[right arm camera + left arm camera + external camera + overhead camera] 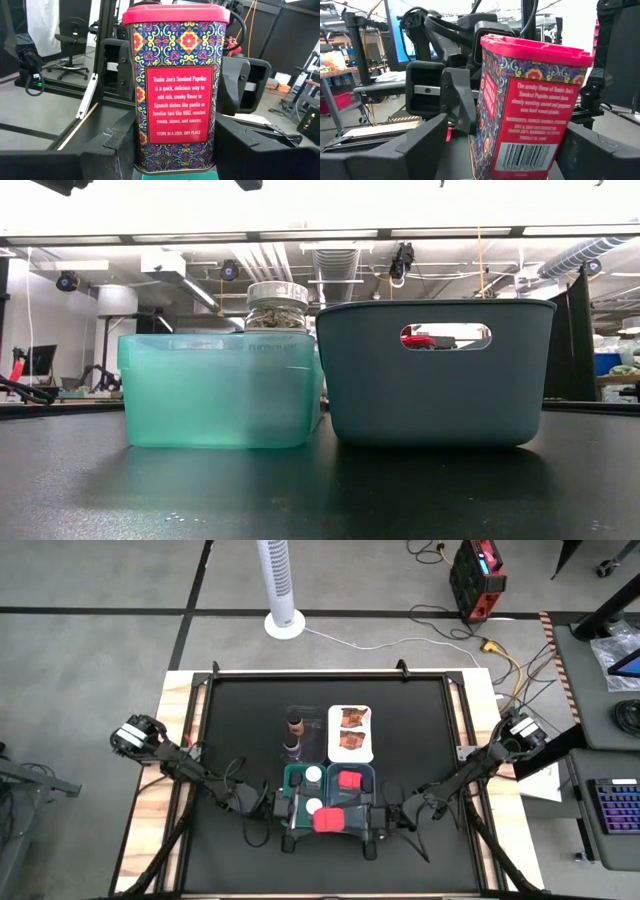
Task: Sort spices by type
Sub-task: Put the red seasoning can into the blue bin
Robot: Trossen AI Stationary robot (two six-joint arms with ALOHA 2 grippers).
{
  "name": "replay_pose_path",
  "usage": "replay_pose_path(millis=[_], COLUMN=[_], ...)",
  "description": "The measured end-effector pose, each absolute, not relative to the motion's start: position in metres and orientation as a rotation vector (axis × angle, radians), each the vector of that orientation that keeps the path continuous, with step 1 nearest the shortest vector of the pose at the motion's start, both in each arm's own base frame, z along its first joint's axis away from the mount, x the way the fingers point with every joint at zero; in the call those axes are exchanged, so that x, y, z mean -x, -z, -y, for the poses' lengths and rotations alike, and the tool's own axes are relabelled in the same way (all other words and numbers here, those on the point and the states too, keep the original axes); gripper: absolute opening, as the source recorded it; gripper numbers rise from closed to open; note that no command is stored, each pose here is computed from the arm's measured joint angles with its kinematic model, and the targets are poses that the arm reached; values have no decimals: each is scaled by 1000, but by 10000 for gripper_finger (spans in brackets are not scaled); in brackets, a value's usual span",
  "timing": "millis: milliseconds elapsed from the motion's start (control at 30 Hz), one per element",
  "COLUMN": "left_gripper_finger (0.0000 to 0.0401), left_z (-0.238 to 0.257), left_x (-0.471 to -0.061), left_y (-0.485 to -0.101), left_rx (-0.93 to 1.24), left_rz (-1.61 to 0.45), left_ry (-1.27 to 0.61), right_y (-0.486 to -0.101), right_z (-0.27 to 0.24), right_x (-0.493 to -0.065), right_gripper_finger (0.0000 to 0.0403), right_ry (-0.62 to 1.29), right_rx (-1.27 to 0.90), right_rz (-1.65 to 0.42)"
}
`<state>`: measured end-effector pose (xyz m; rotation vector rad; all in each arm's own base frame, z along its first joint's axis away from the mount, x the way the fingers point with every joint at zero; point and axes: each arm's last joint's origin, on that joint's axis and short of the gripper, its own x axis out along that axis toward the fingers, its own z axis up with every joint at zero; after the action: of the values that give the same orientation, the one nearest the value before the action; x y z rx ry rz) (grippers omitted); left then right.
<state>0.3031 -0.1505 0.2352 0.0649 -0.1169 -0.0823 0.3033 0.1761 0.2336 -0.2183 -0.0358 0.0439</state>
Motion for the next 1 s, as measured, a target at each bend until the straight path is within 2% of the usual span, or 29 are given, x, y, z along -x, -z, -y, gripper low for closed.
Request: replay_pose_path(millis=[100, 200, 400, 567, 700, 800, 1000], left_gripper_finger=[287, 243, 148, 146, 151, 164, 157], left_z=[151, 151, 151, 155, 162, 170, 175], left_x=[-303, -303, -303, -301, -295, -289, -286], left_y=[-235, -234, -234, -231, -227, -221, -220], left_rx=[-67, -70, -69, -79, -99, -130, -112], left_rz=[114, 108, 105, 80, 29, -21, -34], left_ry=[83, 85, 79, 72, -35, -78, -66], right_y=[-234, -233, -233, -228, -229, -237, -260], right_z=[-176, -174, -174, -171, -168, -164, -167], right_x=[-304, -304, -305, -303, -295, -288, -290], right_gripper_finger=[187, 191, 244, 266, 279, 288, 305], right_ry=[-42, -36, -37, 16, 84, 101, 109], right_rx=[218, 217, 206, 195, 191, 147, 133], right_rz=[35, 34, 27, -48, -146, -200, -313])
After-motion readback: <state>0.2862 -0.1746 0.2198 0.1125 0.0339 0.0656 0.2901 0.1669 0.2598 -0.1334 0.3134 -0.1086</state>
